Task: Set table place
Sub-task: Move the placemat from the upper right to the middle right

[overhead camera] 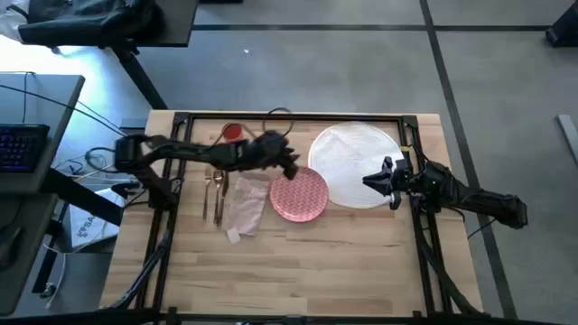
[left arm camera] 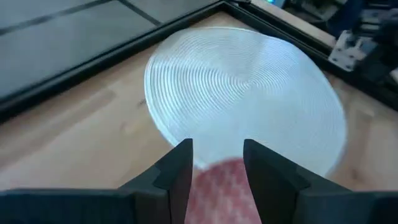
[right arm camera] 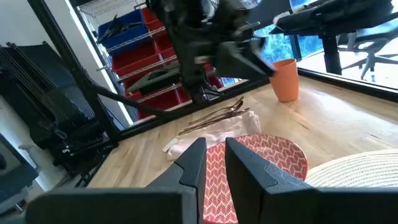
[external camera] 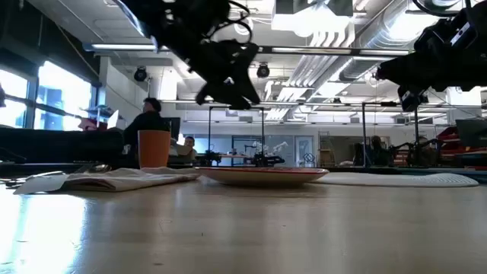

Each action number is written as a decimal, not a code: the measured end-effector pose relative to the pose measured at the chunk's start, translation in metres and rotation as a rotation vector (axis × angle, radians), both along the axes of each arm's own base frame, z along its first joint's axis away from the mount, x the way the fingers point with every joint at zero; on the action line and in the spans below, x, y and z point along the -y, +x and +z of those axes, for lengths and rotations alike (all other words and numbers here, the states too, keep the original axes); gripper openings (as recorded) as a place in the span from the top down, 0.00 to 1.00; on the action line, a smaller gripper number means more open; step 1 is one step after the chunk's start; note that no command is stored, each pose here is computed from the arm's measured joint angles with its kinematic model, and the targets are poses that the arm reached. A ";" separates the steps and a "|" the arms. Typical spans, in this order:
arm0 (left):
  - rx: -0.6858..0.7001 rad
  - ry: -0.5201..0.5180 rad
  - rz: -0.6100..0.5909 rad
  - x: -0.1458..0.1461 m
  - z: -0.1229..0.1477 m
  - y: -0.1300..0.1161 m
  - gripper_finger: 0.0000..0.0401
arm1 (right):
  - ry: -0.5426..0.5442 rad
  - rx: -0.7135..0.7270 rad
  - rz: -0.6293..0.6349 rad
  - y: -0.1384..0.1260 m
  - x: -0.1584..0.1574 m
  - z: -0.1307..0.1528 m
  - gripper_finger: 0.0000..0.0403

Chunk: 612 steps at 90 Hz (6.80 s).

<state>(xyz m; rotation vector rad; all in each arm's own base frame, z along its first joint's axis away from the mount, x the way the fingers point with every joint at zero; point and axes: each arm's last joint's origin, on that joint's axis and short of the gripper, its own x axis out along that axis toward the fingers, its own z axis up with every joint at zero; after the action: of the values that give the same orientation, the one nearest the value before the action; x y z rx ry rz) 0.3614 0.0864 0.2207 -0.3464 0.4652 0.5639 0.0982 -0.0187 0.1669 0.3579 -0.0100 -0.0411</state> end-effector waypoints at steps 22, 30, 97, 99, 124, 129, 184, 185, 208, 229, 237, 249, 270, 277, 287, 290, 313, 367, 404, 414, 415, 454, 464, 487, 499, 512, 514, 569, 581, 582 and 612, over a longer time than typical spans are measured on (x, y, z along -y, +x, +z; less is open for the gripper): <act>-0.024 -0.017 0.033 -0.043 -0.020 0.036 0.69 | 0.000 0.000 -0.001 0.000 0.000 0.000 0.91; -0.029 -0.039 0.060 -0.053 -0.031 0.045 0.69 | 0.000 0.000 -0.002 0.000 0.000 0.000 0.91; -0.058 -0.023 0.034 -0.064 -0.061 0.063 0.69 | 0.135 0.075 -0.458 -0.002 0.015 0.016 0.91; -0.057 -0.022 0.033 -0.064 -0.061 0.063 0.69 | 0.137 0.043 -0.489 -0.003 0.016 0.019 0.90; -0.064 -0.018 0.029 -0.063 -0.062 0.063 0.69 | 0.211 -0.455 -0.765 0.015 0.041 0.069 0.73; -0.063 -0.017 0.024 -0.061 -0.062 0.063 0.69 | 0.238 -0.581 -0.771 0.025 0.049 0.071 0.68; -0.066 -0.048 -0.077 -0.050 -0.063 0.067 0.69 | 0.535 -1.267 -0.811 0.053 0.215 0.030 0.45; -0.066 -0.048 -0.078 -0.050 -0.063 0.067 0.69 | 0.542 -1.274 -0.814 0.052 0.218 0.028 0.45; -0.074 -0.034 -0.111 -0.038 -0.063 0.070 0.69 | 0.572 -1.341 -0.782 0.038 0.262 -0.012 0.44; -0.077 -0.045 -0.147 -0.029 -0.065 0.072 0.69 | 0.582 -1.287 -0.723 0.026 0.281 -0.031 0.44; -0.078 -0.063 -0.173 -0.028 -0.072 0.074 0.69 | 0.640 -1.239 -0.679 0.018 0.284 -0.035 0.44; -0.064 -0.075 -0.191 -0.030 -0.091 0.079 0.69 | 0.671 -1.207 -0.617 0.010 0.286 -0.036 0.45; -0.080 -0.030 -0.160 -0.035 -0.111 0.083 0.69 | 0.689 -1.183 -0.448 0.013 0.278 -0.037 0.49; -0.074 -0.027 -0.166 -0.033 -0.109 0.084 0.69 | 0.731 -1.130 -0.376 0.014 0.275 -0.038 0.51; -0.091 -0.028 -0.162 -0.032 -0.111 0.083 0.69 | 0.786 -1.065 -0.295 0.017 0.271 -0.039 0.53; -0.087 -0.026 -0.162 -0.032 -0.111 0.084 0.69 | 0.790 -1.063 -0.286 0.018 0.270 -0.039 0.53; -0.077 -0.036 -0.201 -0.033 -0.099 0.091 0.73 | 0.810 -1.122 -0.289 0.018 0.268 -0.035 0.53; -0.150 -0.130 -0.292 -0.053 -0.125 0.117 0.99 | 0.827 -1.252 -0.200 0.040 0.242 -0.040 0.53; -0.169 -0.115 -0.291 -0.052 -0.126 0.117 1.00 | 0.868 -1.217 -0.013 0.045 0.238 -0.023 0.53; -0.170 -0.114 -0.288 -0.052 -0.126 0.117 1.00 | 0.871 -1.220 -0.010 0.048 0.244 -0.010 0.53; -0.170 -0.114 -0.288 -0.052 -0.126 0.117 1.00 | 0.872 -1.221 -0.009 0.049 0.244 -0.008 0.53; -0.177 -0.116 -0.289 -0.052 -0.127 0.116 1.00 | 0.836 -1.231 0.012 0.059 0.257 0.037 0.53; -0.177 -0.116 -0.289 -0.052 -0.127 0.116 1.00 | 0.794 -1.256 0.020 0.062 0.256 0.039 0.53; -0.177 -0.115 -0.289 -0.051 -0.128 0.116 1.00 | 0.596 -1.440 -0.118 0.062 0.263 0.035 0.53; -0.178 -0.111 -0.284 -0.051 -0.128 0.116 1.00 | 0.575 -1.282 -0.030 0.069 0.266 0.036 0.53; -0.181 -0.103 -0.278 -0.050 -0.128 0.117 1.00 | 0.557 -1.192 0.055 0.072 0.265 0.037 0.53; -0.182 -0.101 -0.275 -0.050 -0.128 0.117 1.00 | 0.554 -1.197 0.056 0.072 0.265 0.037 0.53; -0.181 -0.079 -0.267 -0.048 -0.130 0.118 1.00 | 0.456 -1.352 0.184 0.088 0.243 0.038 0.53; -0.181 -0.079 -0.267 -0.048 -0.130 0.118 1.00 | 0.377 -1.333 0.182 0.101 0.241 0.036 0.53; -0.180 -0.079 -0.267 -0.048 -0.130 0.118 1.00 | 0.370 -1.334 0.180 0.101 0.241 0.036 0.53; -0.181 -0.079 -0.266 -0.048 -0.130 0.118 1.00 | 0.302 -1.382 0.104 0.106 0.244 0.035 0.70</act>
<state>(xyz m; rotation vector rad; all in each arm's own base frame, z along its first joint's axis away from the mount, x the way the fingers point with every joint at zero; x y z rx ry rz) 0.4798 0.1341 0.0911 -0.3038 0.6978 0.3190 0.2037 -0.2632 0.2020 0.5706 1.3931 -0.1813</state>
